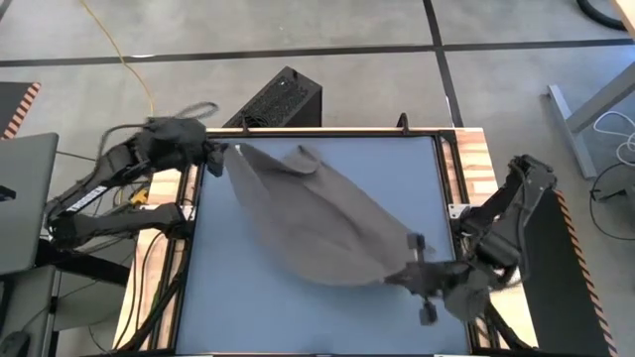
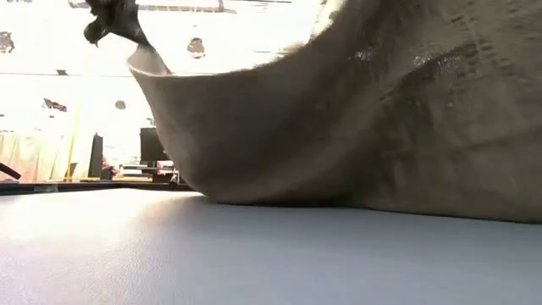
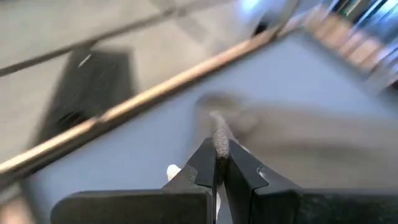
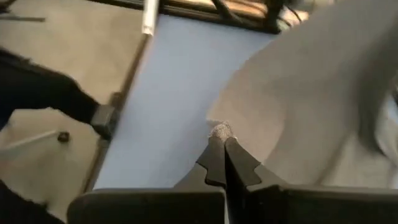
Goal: Roll towel
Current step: Roll the gray towel
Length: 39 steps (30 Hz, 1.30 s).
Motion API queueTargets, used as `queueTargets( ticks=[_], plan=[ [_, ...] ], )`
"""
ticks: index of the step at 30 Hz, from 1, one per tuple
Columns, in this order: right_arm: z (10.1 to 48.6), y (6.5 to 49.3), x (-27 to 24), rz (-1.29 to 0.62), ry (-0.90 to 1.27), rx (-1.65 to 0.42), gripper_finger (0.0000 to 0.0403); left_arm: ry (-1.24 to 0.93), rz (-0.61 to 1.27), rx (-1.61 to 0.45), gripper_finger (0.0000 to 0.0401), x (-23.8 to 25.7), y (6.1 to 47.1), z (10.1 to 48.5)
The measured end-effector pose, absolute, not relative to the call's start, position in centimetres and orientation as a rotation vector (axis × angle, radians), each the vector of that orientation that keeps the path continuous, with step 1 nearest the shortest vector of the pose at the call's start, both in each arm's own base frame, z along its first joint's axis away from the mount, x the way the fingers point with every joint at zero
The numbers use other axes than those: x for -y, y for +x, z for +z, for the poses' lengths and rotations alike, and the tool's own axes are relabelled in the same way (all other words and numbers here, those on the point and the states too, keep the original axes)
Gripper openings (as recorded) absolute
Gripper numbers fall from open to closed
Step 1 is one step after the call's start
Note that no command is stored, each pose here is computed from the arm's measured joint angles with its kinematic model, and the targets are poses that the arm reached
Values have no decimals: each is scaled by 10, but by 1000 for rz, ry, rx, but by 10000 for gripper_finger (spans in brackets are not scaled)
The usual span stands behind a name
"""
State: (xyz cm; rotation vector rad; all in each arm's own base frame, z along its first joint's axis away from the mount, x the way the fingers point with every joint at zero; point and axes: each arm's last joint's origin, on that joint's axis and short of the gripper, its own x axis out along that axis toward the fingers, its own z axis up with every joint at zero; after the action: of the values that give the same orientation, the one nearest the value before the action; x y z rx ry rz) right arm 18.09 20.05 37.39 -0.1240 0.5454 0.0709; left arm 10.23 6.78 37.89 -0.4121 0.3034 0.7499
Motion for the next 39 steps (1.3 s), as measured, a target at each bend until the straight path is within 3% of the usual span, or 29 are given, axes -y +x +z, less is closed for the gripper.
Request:
queueTargets(
  ticks=[5, 9, 16, 24, 28, 35, 39],
  plan=[
    [409, 167, -208, 70, -235, -298, 9, -459, 564, 71, 0, -56, 90, 420],
    [450, 155, -186, -147, -344, -114, 9, -477, 498, 305, 0, -48, 77, 441],
    [493, 144, -116, -385, -551, -63, 9, -452, 497, 605, 0, -39, 57, 465],
    [508, 108, -26, -487, -530, -21, 10, -501, 825, 536, 0, -54, 68, 450],
    [517, 85, -2, -551, -479, 81, 10, -489, 952, 643, 0, -67, 76, 457],
    [522, 46, 9, -462, -412, 244, 10, -422, 806, 578, 0, -92, 103, 479],
    [512, 46, 4, -224, -377, 218, 10, -436, 668, 528, 0, -99, 114, 492]
  ],
)
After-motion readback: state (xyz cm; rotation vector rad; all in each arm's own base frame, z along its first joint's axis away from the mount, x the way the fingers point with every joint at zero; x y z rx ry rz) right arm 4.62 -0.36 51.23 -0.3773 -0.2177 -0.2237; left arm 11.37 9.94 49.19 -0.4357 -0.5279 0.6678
